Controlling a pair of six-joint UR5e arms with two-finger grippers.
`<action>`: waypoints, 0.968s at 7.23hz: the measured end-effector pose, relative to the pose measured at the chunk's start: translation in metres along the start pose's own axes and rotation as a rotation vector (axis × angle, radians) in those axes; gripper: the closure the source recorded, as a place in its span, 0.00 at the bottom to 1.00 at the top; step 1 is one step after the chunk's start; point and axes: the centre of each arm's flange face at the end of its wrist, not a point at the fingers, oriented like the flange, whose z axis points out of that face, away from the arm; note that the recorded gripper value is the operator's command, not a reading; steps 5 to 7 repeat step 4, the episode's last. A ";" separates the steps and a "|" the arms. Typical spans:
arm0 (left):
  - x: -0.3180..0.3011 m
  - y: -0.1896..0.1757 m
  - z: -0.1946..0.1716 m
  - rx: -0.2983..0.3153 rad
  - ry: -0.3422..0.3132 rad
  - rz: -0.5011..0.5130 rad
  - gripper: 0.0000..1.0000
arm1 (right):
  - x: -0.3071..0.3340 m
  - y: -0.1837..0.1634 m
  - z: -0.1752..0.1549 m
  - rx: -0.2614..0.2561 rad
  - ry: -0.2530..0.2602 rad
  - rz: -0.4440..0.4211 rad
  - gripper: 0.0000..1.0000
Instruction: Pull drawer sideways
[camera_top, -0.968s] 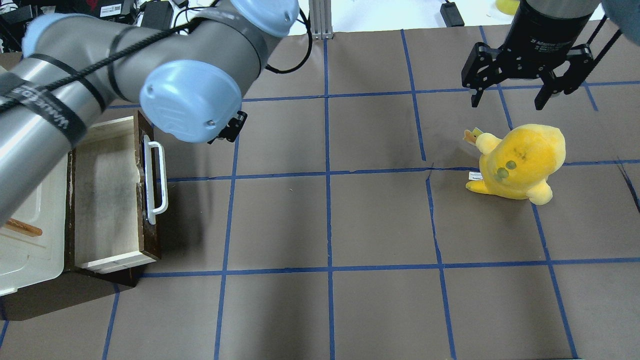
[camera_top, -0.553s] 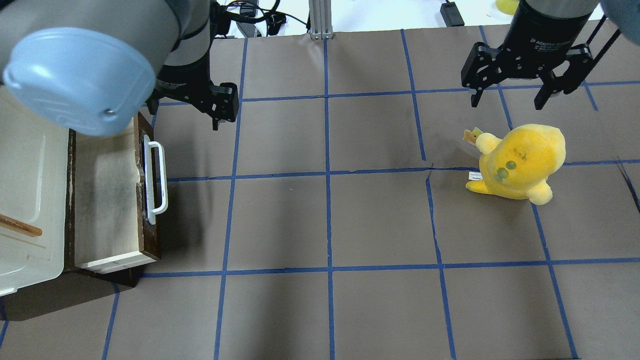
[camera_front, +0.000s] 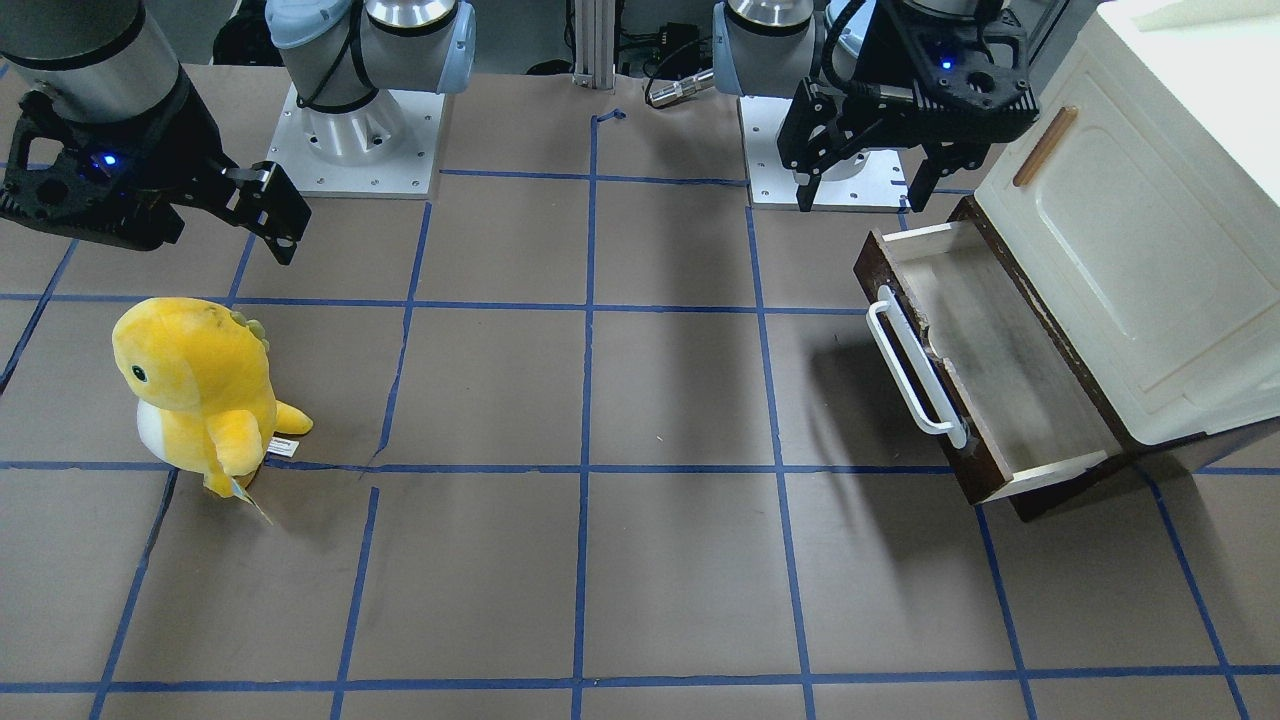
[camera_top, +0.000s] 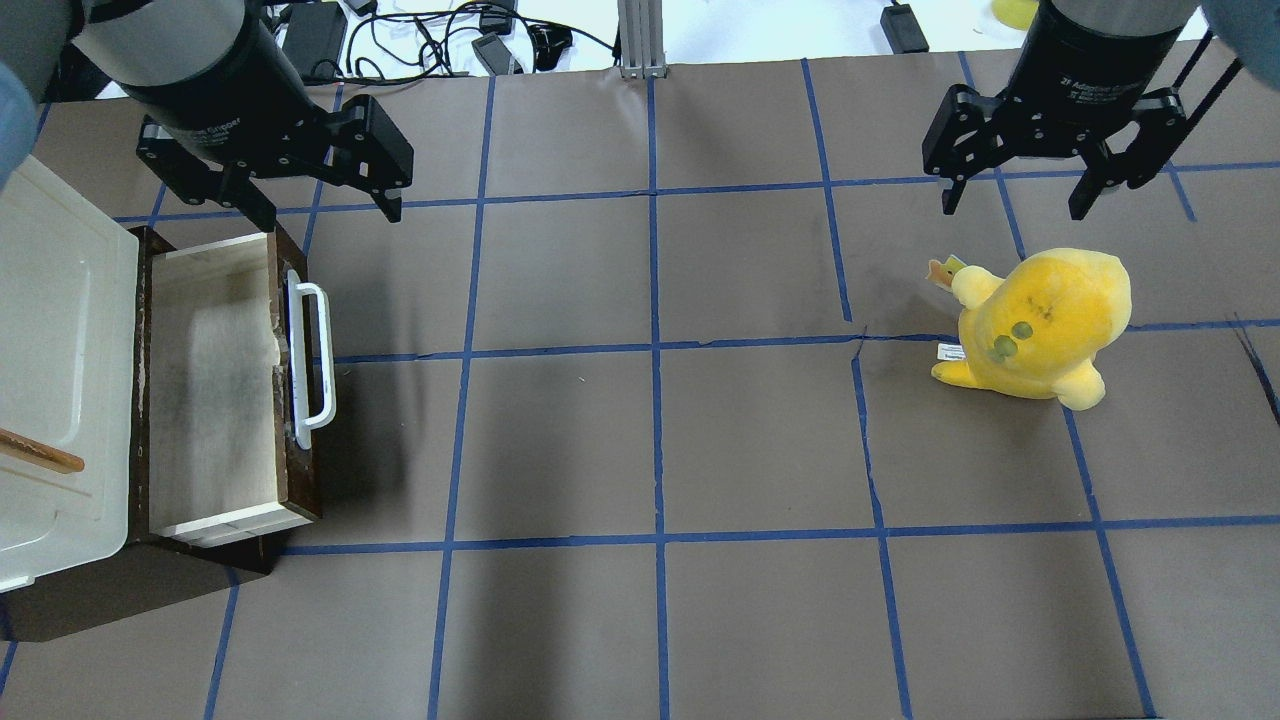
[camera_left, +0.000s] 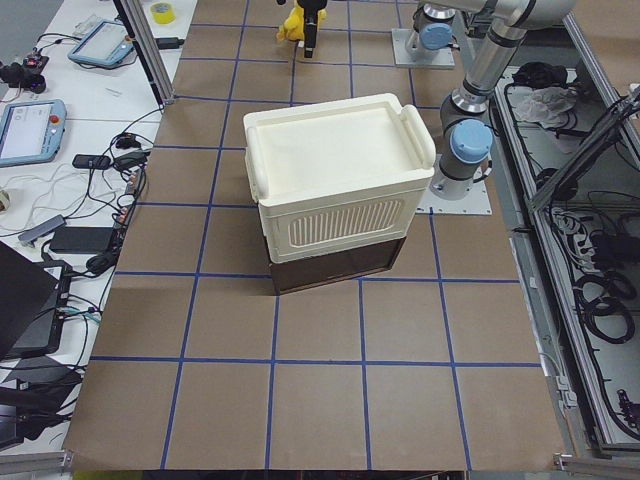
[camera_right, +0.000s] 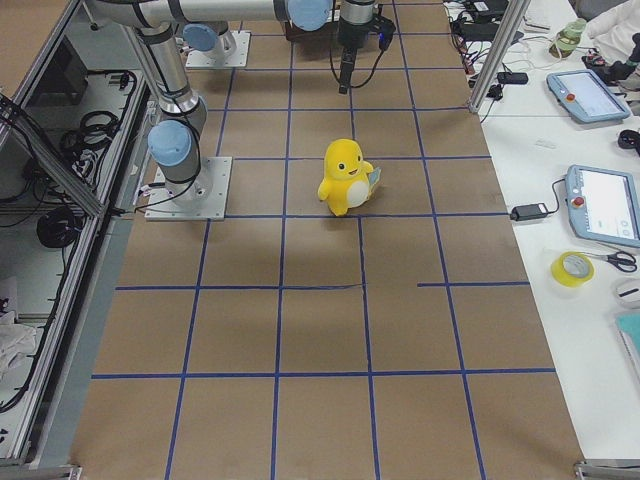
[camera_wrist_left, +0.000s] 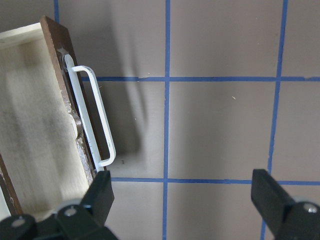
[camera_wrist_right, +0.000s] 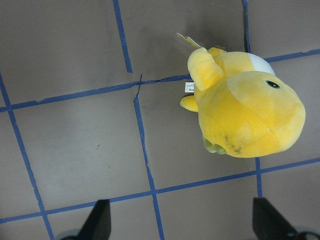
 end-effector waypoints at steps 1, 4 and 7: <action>0.000 0.001 -0.001 -0.001 0.013 0.000 0.00 | 0.000 0.000 0.000 0.000 0.000 0.000 0.00; 0.001 0.005 0.000 -0.008 0.010 -0.005 0.00 | 0.000 0.000 0.000 -0.001 0.000 0.000 0.00; 0.001 0.005 0.000 -0.008 0.010 -0.005 0.00 | 0.000 0.000 0.000 -0.001 0.000 0.000 0.00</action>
